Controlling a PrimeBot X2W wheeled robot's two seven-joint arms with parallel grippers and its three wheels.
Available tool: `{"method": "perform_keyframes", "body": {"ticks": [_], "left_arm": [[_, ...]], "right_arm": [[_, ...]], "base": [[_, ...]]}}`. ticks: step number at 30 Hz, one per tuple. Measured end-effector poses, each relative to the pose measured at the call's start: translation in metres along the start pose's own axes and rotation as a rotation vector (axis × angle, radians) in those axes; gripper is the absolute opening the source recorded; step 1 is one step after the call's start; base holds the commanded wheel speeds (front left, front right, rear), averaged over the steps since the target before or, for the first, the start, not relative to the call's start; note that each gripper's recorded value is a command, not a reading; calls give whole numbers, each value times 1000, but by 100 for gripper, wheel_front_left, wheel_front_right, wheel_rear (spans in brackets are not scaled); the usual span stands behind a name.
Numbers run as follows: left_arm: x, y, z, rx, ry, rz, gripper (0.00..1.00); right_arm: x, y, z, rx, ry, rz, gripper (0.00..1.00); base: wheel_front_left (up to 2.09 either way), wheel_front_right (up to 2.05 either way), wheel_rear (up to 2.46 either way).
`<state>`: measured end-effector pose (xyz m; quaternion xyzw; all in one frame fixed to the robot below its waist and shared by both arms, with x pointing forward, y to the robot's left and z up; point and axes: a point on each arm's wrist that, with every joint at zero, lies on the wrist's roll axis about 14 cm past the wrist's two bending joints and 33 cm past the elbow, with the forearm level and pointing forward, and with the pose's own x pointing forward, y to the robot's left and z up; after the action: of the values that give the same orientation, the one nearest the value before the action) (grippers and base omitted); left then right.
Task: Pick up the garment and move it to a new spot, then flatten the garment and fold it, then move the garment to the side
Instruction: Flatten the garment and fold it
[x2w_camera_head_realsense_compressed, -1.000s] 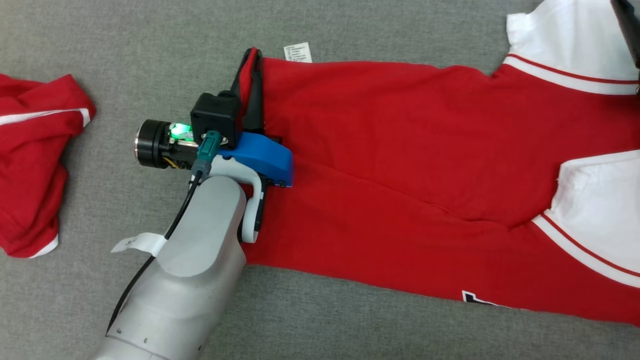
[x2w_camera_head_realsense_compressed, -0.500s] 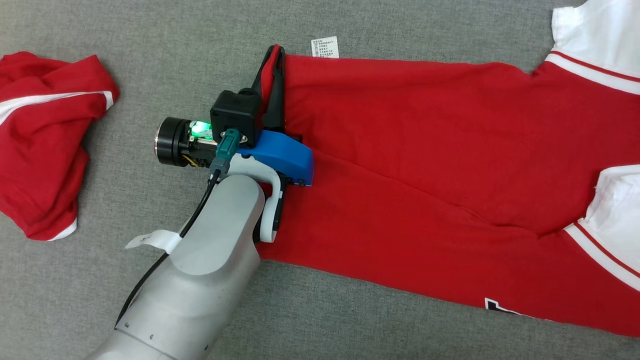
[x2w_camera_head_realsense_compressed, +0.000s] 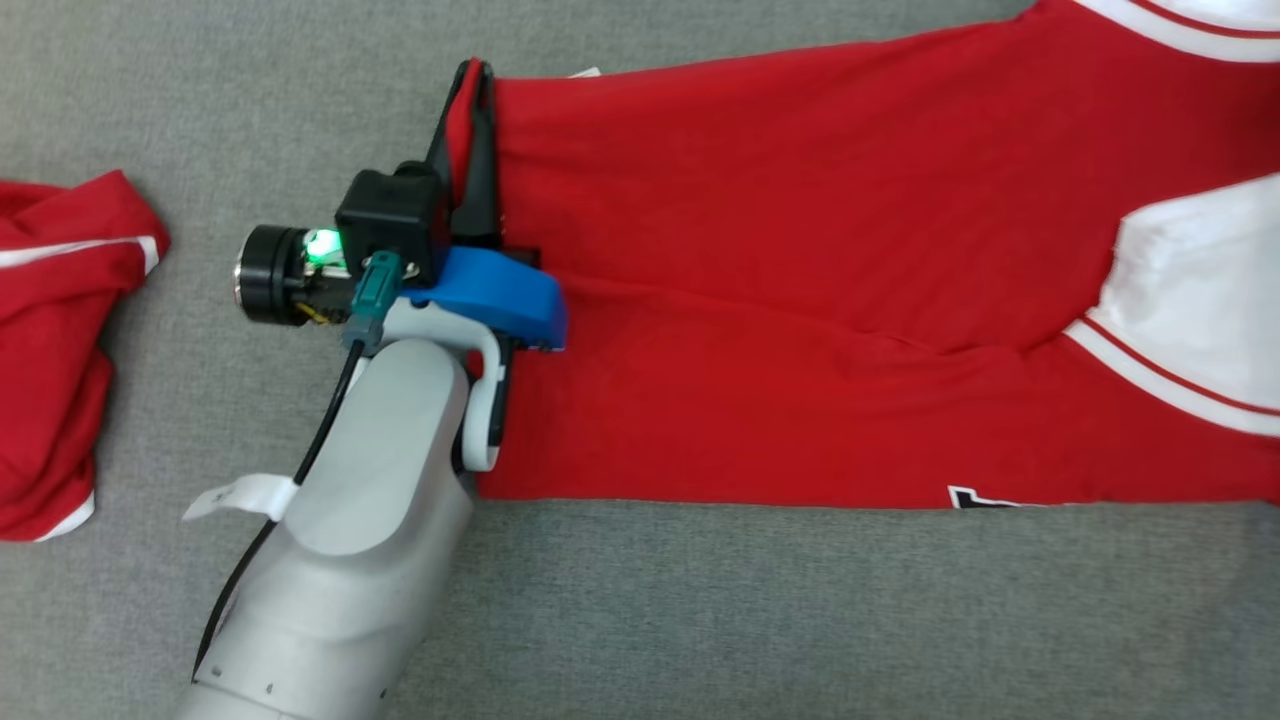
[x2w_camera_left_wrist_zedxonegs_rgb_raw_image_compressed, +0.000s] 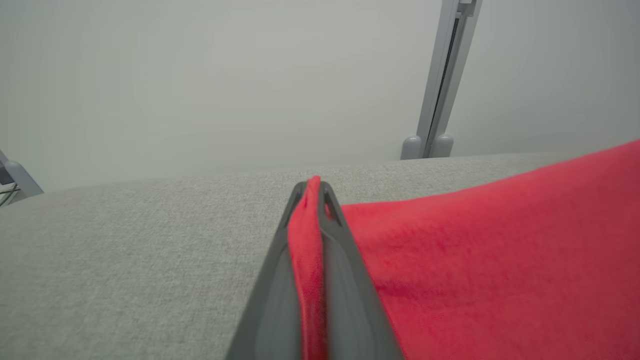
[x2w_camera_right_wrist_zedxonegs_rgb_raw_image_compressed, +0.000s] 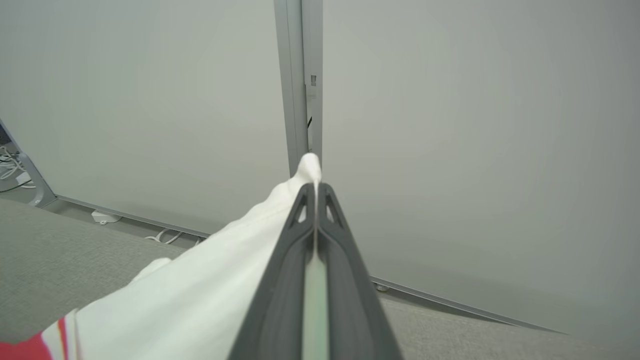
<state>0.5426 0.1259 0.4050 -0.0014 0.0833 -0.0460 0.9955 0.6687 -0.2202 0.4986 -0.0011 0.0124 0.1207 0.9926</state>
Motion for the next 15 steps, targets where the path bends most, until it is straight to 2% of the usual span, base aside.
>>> {"method": "perform_keyframes", "body": {"ticks": [8, 15], "left_arm": [[-15, 0, 3, 5, -5, -24, 0], [-34, -7, -8, 24, 30, -68, 0]], "right_arm": [[-62, 18, 8, 43, -41, 33, 0], [-139, 21, -16, 145, 2, -36, 0]], "base": [[0, 0, 0], [0, 0, 0]]}}
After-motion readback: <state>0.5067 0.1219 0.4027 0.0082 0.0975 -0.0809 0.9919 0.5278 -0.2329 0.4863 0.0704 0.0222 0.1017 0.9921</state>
